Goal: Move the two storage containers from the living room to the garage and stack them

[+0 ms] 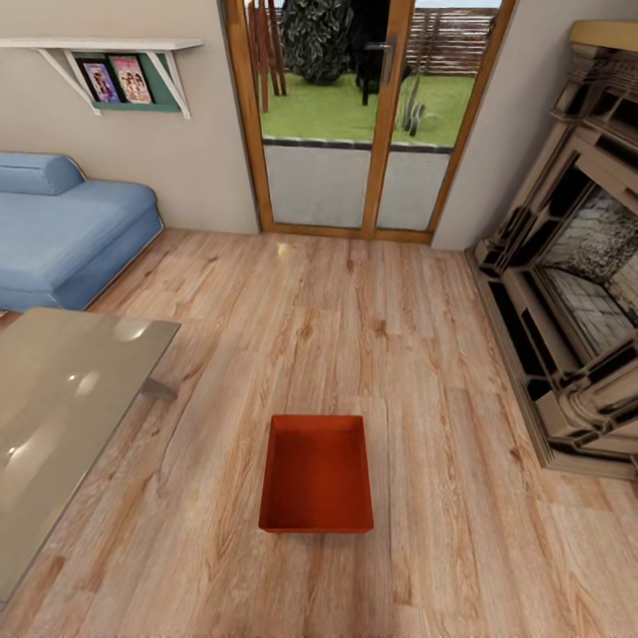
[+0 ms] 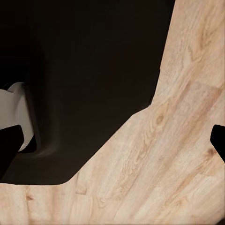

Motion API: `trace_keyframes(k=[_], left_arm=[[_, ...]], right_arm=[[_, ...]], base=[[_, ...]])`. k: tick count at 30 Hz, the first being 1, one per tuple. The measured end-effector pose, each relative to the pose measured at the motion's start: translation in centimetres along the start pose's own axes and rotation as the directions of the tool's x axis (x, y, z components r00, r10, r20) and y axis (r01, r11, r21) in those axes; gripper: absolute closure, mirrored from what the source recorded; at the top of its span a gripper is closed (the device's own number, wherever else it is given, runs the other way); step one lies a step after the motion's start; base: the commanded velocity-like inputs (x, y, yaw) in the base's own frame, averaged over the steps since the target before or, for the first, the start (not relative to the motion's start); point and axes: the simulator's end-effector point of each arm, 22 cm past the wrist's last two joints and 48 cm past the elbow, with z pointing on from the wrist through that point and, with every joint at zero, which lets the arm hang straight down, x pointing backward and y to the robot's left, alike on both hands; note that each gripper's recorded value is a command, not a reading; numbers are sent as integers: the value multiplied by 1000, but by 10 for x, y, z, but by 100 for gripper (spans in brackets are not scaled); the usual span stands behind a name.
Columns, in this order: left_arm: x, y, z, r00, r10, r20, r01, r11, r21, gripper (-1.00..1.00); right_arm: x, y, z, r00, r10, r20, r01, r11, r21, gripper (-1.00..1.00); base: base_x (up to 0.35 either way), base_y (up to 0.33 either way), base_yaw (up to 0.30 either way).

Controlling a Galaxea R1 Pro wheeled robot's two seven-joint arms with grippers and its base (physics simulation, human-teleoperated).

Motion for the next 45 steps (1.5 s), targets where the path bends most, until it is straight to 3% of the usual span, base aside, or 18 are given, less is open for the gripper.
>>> trace_keyframes(k=[45], left_arm=[[29, 6, 7, 998, 9, -70, -10, 1000, -16, -100]], right_arm=[[29, 3, 1, 997, 1, -72, -1, 1000, -7, -100]], base=[[0, 0, 0]])
